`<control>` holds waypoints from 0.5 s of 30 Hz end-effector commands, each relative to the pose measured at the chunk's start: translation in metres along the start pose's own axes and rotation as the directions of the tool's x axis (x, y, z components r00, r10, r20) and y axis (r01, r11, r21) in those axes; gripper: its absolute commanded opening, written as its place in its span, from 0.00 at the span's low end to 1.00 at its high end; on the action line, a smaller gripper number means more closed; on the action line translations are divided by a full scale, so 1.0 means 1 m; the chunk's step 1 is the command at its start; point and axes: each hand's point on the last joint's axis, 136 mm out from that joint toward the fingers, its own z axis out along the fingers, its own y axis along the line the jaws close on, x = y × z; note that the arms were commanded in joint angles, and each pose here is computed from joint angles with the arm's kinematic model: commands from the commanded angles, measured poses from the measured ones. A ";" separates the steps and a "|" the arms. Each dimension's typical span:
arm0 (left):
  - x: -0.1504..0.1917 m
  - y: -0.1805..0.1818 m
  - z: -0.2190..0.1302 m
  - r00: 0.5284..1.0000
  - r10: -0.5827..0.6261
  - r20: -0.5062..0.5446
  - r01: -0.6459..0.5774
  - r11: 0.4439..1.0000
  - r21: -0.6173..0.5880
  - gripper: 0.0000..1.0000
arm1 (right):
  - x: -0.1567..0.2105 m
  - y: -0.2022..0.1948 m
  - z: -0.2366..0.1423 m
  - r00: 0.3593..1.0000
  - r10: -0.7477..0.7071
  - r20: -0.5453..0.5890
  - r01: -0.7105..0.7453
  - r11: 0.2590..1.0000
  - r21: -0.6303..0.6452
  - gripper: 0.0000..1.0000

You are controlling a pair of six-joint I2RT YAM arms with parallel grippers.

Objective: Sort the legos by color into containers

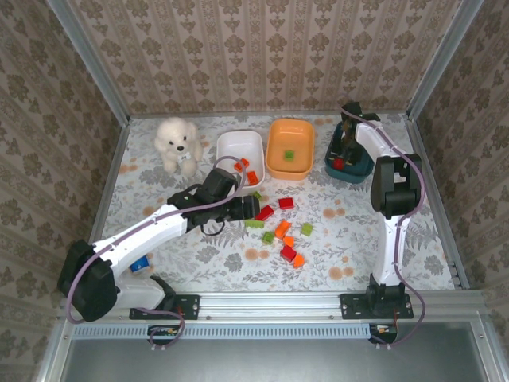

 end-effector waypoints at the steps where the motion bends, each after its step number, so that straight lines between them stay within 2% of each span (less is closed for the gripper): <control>1: 0.002 0.001 -0.008 0.999 0.029 -0.014 -0.030 0.999 -0.016 0.78 | -0.001 -0.001 -0.010 1.000 -0.011 -0.011 0.011 1.000 -0.006 0.56; 5: -0.001 0.009 -0.017 0.999 0.042 0.010 -0.042 0.998 -0.051 0.78 | -0.010 0.004 -0.043 0.998 -0.023 0.063 0.025 0.999 -0.029 0.59; 10: -0.009 0.035 -0.034 0.999 0.003 0.040 0.003 0.991 -0.137 0.77 | -0.013 0.019 -0.115 0.973 -0.038 0.226 0.057 0.995 -0.080 0.60; 15: -0.003 0.076 -0.050 0.983 -0.167 0.069 0.179 0.959 -0.220 0.74 | 0.032 0.048 -0.173 0.918 -0.056 0.392 0.134 0.975 -0.175 0.60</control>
